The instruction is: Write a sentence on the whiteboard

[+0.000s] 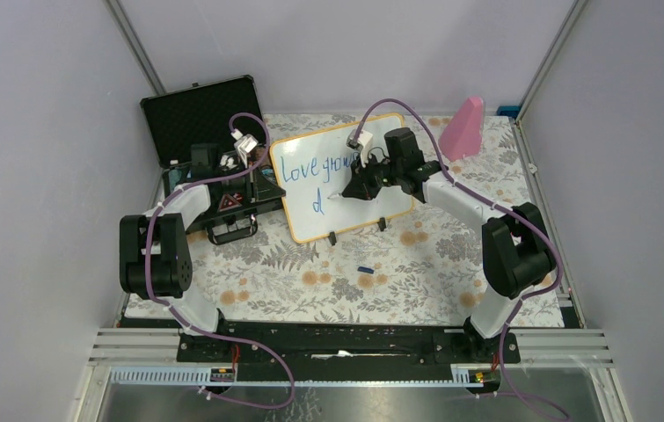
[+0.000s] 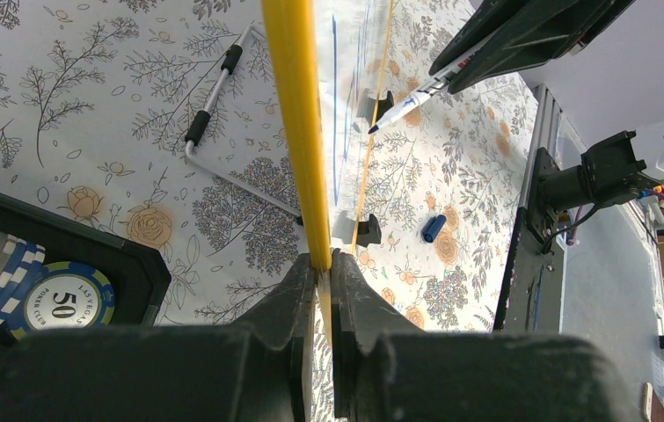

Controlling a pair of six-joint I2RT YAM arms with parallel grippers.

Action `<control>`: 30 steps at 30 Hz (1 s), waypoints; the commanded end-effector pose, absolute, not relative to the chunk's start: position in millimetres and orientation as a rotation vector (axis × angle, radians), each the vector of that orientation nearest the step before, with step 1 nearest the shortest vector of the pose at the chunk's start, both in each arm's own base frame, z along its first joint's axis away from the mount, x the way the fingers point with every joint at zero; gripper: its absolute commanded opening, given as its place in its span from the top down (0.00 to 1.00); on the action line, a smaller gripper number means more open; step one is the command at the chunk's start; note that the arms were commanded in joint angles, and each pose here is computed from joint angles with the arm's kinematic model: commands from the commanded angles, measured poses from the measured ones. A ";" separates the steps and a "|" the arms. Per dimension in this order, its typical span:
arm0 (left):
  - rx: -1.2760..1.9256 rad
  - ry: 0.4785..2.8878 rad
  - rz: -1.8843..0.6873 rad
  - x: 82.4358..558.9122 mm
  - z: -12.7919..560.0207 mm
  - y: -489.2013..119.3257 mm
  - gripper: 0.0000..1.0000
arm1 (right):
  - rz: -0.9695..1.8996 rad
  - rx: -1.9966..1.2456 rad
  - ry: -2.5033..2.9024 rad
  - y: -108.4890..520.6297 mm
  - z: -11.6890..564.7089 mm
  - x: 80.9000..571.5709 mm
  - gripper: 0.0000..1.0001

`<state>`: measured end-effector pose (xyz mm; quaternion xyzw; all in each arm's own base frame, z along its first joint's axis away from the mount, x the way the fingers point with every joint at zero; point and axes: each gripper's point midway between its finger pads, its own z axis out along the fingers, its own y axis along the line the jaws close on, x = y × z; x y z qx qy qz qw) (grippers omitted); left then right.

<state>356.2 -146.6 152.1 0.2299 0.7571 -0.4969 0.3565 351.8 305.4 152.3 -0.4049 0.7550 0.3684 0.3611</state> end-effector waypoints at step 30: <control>0.674 1.880 -1.193 371.2 166.2 -145.4 1.00 | 0.928 -1.054 1.907 318.1 155.1 362.0 1.00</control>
